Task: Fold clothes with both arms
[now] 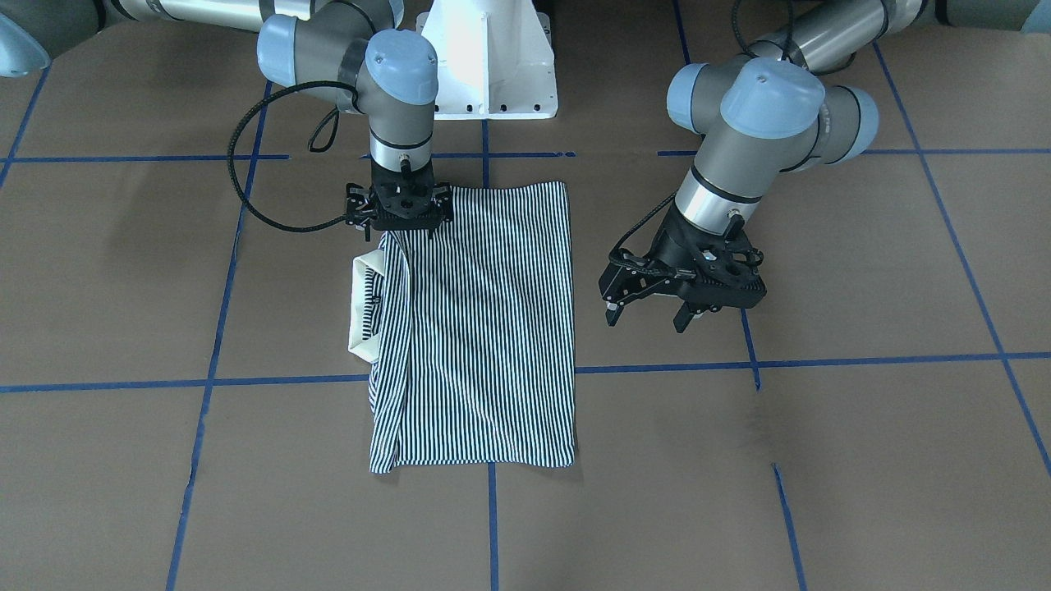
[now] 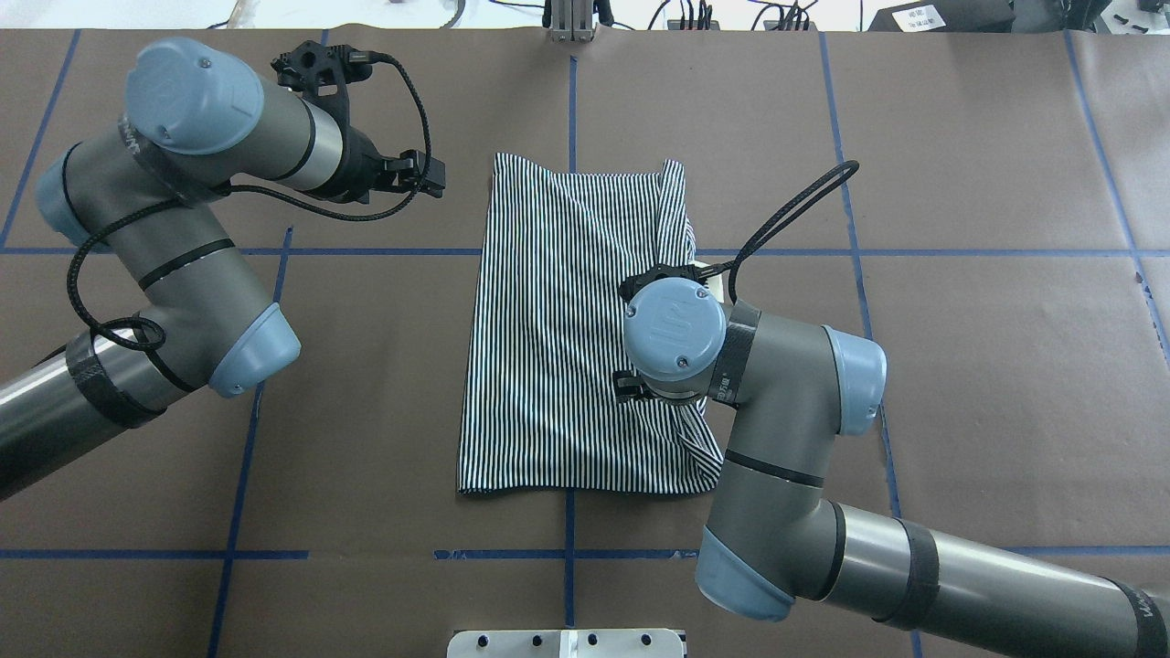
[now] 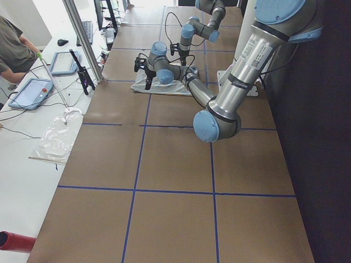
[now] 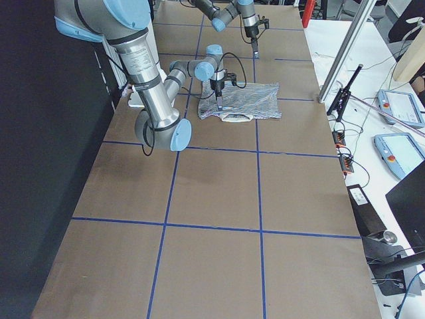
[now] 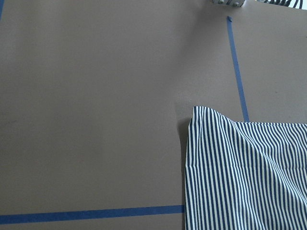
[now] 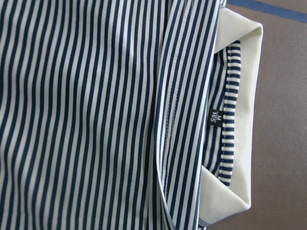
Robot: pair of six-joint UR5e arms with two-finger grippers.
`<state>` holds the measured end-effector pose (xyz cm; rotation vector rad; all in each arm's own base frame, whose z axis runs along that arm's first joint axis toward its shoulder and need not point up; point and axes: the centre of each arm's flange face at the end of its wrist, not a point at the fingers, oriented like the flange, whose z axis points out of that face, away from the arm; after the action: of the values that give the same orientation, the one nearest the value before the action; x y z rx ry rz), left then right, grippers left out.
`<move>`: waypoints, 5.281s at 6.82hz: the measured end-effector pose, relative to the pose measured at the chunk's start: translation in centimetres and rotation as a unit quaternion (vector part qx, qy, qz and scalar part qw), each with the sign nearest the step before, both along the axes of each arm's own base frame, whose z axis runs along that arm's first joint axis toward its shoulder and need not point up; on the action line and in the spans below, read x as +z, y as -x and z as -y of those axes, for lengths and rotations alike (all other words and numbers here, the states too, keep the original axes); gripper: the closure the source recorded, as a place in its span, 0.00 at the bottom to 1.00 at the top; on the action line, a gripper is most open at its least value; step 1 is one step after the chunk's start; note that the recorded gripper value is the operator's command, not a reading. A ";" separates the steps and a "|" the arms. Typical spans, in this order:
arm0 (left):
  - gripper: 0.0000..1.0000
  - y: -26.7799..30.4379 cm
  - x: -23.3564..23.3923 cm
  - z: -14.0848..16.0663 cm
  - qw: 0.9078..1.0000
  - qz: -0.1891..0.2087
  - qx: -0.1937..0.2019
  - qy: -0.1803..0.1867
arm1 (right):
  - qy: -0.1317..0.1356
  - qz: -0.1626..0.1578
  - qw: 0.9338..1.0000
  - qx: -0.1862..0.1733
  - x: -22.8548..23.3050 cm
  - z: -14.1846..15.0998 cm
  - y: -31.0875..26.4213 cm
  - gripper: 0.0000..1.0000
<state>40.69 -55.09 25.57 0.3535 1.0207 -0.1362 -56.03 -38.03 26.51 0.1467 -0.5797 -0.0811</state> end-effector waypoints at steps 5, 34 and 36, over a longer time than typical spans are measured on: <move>0.00 -0.1 0.2 0.1 1.000 -0.002 0.000 -0.002 | 0.045 -0.042 0.998 -0.027 2.7 -1.9 0.9 0.00; 0.00 2.9 -5.2 -2.3 0.997 -0.054 -0.002 -0.048 | -0.021 -0.047 0.997 -0.065 2.6 16.9 -2.5 0.00; 0.00 3.1 -5.5 -2.5 0.997 -0.056 -0.001 -0.051 | 0.002 -0.038 0.996 -0.084 3.1 16.0 -1.9 0.00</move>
<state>37.60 -52.58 20.08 0.4435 1.1412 -0.1072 -54.17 -54.08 29.65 0.0913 -0.5159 -0.2478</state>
